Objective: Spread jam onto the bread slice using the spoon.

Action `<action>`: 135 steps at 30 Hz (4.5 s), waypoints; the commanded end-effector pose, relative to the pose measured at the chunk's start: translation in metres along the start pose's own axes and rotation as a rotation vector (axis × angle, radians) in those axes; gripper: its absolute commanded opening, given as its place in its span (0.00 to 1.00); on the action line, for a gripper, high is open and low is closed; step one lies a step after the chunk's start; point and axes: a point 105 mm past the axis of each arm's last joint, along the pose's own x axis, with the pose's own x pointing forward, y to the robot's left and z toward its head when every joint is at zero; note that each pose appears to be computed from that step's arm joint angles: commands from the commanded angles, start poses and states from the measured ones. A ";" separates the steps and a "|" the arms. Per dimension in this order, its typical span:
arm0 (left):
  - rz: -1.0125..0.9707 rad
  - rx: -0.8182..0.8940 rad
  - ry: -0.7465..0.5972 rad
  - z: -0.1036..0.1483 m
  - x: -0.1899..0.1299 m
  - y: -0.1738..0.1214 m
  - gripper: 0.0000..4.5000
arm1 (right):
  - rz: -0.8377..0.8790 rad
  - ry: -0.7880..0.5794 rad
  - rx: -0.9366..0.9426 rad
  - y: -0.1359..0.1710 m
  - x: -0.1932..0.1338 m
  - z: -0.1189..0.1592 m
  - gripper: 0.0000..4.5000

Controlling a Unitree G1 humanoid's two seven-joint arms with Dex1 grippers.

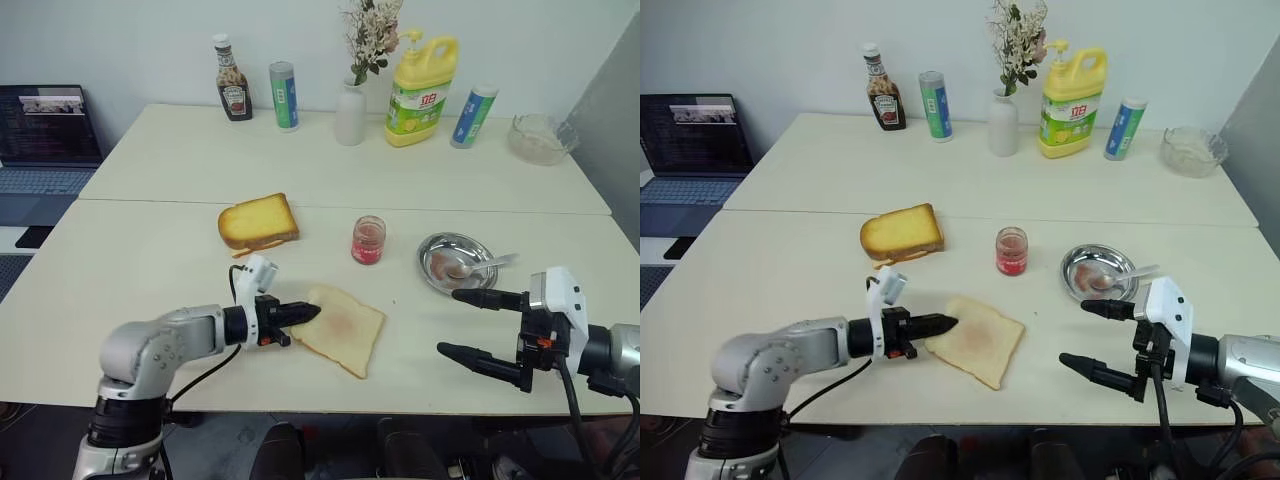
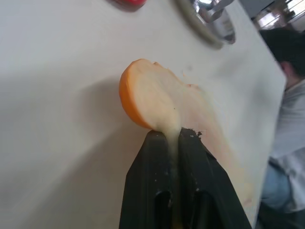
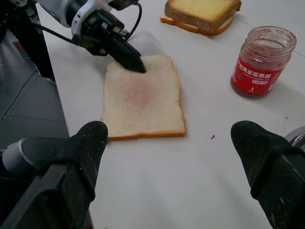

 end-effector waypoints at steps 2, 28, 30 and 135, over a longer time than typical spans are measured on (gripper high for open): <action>0.039 0.076 -0.052 0.008 -0.002 0.006 0.01 | 0.017 -0.022 -0.023 0.007 0.003 0.006 1.00; 0.252 0.432 -0.117 0.019 -0.045 0.027 0.94 | 0.156 -0.007 -0.112 0.018 0.009 0.007 1.00; 0.208 0.560 -0.086 0.025 -0.050 0.021 0.94 | 0.164 -0.002 -0.132 0.018 0.008 0.008 1.00; 0.039 0.835 -0.172 0.094 -0.048 -0.025 1.00 | -0.304 -0.380 -0.134 -0.112 0.115 0.114 0.00</action>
